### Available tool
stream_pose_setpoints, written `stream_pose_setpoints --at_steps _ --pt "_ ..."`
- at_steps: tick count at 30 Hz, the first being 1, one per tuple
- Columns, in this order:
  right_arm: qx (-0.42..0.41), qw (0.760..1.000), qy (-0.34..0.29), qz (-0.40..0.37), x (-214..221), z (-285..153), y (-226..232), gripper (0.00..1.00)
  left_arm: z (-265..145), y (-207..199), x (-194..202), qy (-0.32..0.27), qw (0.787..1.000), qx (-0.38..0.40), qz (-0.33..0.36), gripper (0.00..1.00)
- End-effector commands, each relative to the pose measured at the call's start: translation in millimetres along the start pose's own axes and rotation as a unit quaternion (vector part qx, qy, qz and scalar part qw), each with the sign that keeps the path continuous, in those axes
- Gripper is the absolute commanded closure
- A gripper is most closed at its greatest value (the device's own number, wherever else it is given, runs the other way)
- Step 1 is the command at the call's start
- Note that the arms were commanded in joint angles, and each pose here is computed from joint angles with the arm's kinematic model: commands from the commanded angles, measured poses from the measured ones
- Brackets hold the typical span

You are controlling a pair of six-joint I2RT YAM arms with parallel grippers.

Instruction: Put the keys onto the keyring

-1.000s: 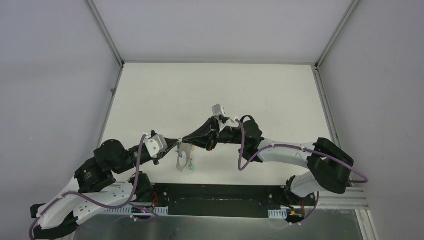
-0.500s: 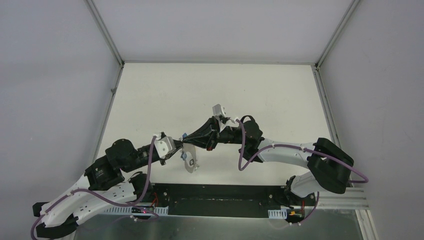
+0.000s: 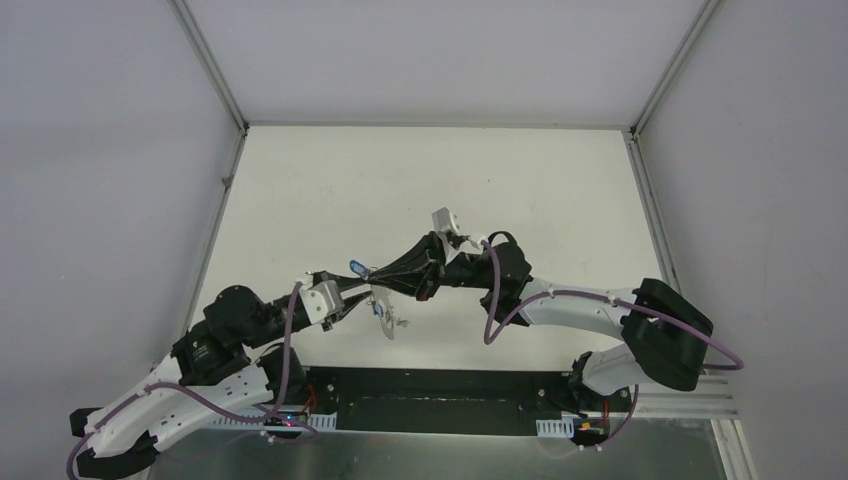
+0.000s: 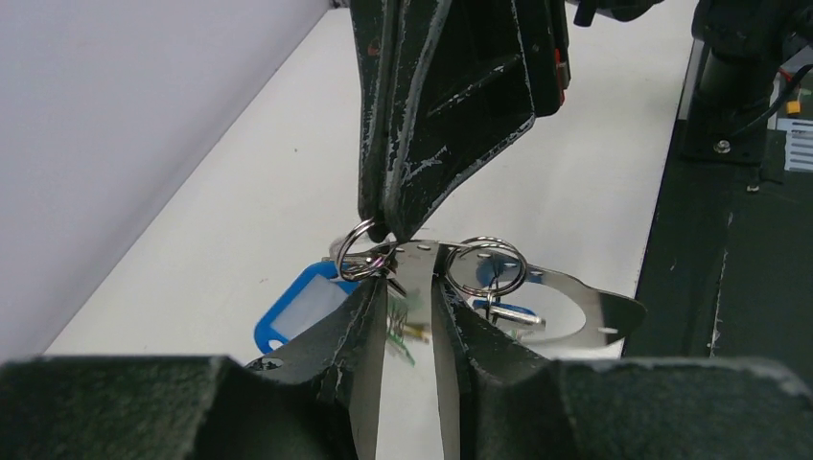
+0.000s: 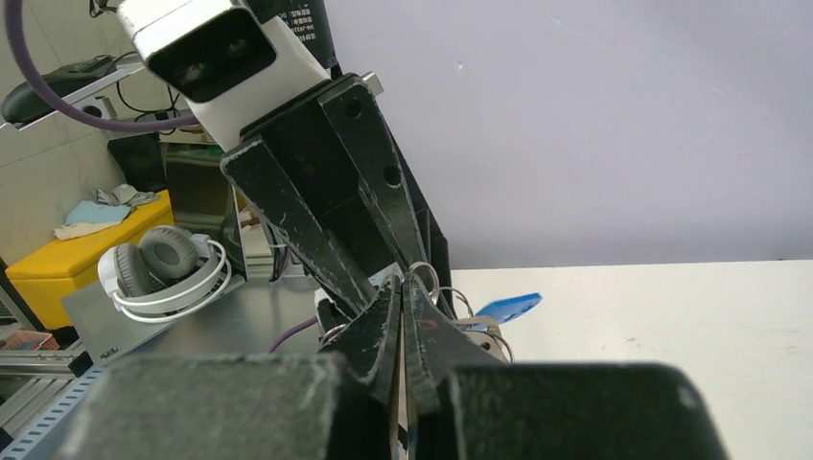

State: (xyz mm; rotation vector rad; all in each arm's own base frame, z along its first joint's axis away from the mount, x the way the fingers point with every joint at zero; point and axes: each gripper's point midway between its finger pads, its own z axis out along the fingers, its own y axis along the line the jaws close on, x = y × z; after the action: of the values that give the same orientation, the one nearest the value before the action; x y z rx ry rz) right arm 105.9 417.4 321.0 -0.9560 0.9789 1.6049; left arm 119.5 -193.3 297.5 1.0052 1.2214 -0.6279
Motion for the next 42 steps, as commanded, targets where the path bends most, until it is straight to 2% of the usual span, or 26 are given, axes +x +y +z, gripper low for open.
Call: stream_pose_setpoints --at_steps 1,10,18,20,23,25,33,42 --pt "-0.015 0.998 -0.047 -0.036 -33.6 0.3 13.6 1.00 -11.4 1.5 -23.2 -0.048 0.999 -0.003 0.000 0.75" --pt "-0.016 0.998 -0.053 -0.040 -39.5 1.3 14.7 1.00 -14.8 -14.6 -8.5 -0.009 0.999 0.035 -0.028 0.93" --pt "-0.015 0.998 -0.054 -0.040 -39.9 1.3 14.5 1.00 -3.8 -20.8 -2.3 0.018 0.998 0.059 -0.022 0.97" --pt "-0.016 0.998 -0.054 -0.040 -39.9 1.2 14.8 1.00 -7.2 -15.2 -5.7 0.015 0.999 0.045 -0.020 0.93" --pt "-0.015 0.998 -0.054 -0.040 -39.6 0.7 14.7 1.00 -16.2 -5.0 -13.5 0.003 1.000 0.017 -0.020 0.82" --pt "-0.015 0.998 -0.054 -0.040 -39.6 0.7 14.7 1.00 -23.7 1.4 -21.7 -0.008 1.000 0.001 -0.020 0.78" --pt "-0.017 0.998 -0.054 -0.040 -40.8 1.6 15.3 1.00 -43.5 22.4 -44.0 -0.025 0.999 -0.047 -0.012 0.77" --pt "-0.018 0.998 -0.053 -0.038 -40.1 1.4 15.6 1.00 -32.3 33.2 -45.2 0.002 0.998 -0.058 0.023 0.69"
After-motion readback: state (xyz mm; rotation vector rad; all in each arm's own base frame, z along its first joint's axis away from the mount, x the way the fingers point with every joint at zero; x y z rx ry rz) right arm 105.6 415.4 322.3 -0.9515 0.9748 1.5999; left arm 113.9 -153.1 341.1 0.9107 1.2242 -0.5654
